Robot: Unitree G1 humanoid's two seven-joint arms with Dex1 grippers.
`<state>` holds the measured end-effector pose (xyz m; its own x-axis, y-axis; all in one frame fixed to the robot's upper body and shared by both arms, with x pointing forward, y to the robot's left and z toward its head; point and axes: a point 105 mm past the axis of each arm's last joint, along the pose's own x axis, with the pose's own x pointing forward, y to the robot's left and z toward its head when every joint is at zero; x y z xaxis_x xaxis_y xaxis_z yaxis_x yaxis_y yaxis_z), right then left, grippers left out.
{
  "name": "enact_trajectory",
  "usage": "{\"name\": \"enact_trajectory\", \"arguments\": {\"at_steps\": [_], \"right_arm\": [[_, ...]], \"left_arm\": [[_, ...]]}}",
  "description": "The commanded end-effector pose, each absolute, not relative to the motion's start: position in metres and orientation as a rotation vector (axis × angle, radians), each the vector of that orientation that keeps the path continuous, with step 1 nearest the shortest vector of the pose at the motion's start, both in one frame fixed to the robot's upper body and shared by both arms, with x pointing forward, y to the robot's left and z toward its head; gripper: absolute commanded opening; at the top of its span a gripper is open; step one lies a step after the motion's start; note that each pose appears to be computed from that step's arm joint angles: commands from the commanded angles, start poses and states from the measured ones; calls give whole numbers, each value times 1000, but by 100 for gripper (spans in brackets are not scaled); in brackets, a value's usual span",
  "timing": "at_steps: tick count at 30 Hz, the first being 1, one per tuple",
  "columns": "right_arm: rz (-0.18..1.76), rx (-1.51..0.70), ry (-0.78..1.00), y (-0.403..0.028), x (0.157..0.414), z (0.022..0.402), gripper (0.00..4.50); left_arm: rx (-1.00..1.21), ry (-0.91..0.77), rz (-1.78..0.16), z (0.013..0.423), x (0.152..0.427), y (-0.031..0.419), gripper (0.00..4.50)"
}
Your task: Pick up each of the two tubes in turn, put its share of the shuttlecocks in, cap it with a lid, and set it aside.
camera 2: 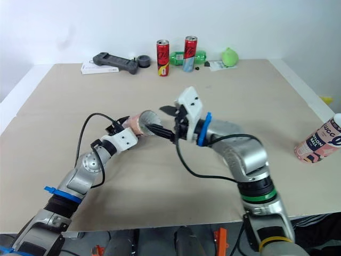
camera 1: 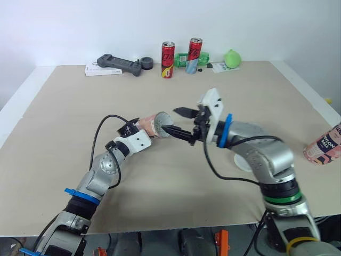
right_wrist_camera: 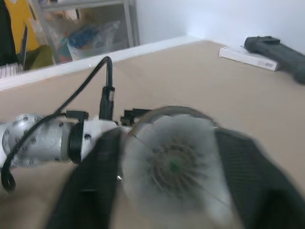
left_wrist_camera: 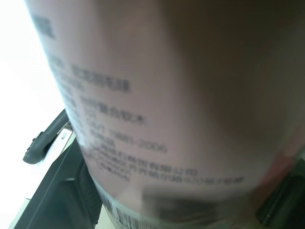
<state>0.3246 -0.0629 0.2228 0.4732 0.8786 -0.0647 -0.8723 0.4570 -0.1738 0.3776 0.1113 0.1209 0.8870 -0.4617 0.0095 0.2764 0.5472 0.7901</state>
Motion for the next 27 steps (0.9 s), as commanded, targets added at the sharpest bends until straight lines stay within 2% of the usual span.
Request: {"name": "enact_trajectory", "arguments": {"at_steps": [1,2,5,6,7,8,10,13,18,24,27], "right_arm": [[1140,-303,-85,-66,318,245,440],[1150,-335,-79,-65,318,245,426],[1191,-482,-42,-53,322,238,317],[1204,-535,-36,-47,325,234,262],[1220,-595,-27,-39,328,230,247],[1233,-633,-21,-34,331,227,181],[1241,-712,-11,-26,338,220,123],[1236,-852,-3,-15,350,210,4],[1270,-1019,-10,6,357,192,4],[1325,-1013,-33,28,358,183,4],[1345,-932,-81,29,354,197,4]], "left_arm": [[896,-193,-442,113,375,116,350],[896,-193,-442,113,375,116,350],[895,-197,-444,114,376,113,350],[893,-200,-445,115,376,112,350],[893,-202,-445,115,377,112,350],[893,-203,-444,115,377,111,350],[892,-207,-443,116,378,110,350],[891,-210,-443,117,377,109,350],[885,-209,-424,118,376,111,350],[879,-206,-416,117,373,109,350],[874,-205,-408,117,372,110,350]]}}
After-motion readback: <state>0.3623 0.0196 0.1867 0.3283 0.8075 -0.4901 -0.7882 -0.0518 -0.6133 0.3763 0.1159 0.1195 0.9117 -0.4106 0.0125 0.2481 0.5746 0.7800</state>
